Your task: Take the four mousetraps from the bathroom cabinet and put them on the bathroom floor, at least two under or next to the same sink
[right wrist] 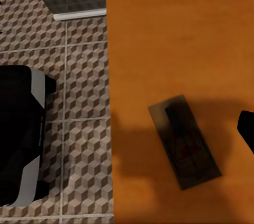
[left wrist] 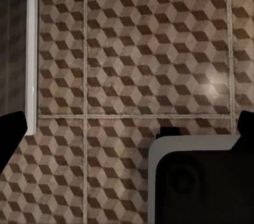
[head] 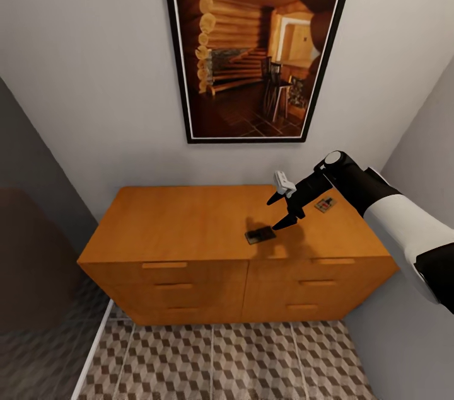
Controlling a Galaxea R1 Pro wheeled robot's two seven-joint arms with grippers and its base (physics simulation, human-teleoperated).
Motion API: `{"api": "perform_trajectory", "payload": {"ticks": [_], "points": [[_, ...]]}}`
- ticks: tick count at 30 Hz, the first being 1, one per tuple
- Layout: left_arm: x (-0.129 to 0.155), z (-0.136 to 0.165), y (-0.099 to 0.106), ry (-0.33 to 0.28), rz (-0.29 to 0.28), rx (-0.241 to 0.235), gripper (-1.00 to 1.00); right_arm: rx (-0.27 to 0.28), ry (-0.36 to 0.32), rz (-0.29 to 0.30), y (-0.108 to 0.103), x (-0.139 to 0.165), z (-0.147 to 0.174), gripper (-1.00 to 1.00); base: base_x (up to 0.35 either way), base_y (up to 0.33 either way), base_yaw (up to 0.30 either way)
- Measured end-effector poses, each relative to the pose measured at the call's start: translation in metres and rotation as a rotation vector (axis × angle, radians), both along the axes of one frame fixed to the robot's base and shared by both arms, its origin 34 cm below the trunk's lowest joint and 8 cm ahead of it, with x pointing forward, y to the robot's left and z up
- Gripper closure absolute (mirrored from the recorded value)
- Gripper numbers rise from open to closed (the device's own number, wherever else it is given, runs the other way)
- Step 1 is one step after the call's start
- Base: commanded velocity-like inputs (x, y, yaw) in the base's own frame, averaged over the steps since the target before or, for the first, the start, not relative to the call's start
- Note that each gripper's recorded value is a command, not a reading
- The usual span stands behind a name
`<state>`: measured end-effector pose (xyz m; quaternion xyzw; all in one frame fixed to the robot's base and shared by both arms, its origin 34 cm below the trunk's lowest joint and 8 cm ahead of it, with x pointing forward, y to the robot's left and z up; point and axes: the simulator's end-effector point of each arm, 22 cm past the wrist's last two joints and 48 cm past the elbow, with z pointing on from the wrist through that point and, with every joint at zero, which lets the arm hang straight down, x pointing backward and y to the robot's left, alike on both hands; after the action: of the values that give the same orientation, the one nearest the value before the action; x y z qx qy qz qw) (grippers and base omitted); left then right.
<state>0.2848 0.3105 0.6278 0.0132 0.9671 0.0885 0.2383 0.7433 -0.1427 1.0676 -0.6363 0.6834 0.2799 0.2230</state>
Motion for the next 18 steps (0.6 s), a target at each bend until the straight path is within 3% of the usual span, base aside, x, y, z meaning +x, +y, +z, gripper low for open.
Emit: {"api": "perform_trajectory", "payload": {"ticks": [10, 18], "points": [[-0.005, -0.002, 0.0, 0.014, -0.003, 0.0, -1.0, -0.016, 0.001, -0.005, -0.003, 0.003, -0.011, -1.0, 0.0, 0.0, 0.0], [-0.006, -0.003, 0.001, 0.015, -0.003, 0.001, -1.0, -0.048, -0.08, 0.001, -0.009, 0.016, -0.017, -1.0, 0.0, 0.0, 0.0]]}}
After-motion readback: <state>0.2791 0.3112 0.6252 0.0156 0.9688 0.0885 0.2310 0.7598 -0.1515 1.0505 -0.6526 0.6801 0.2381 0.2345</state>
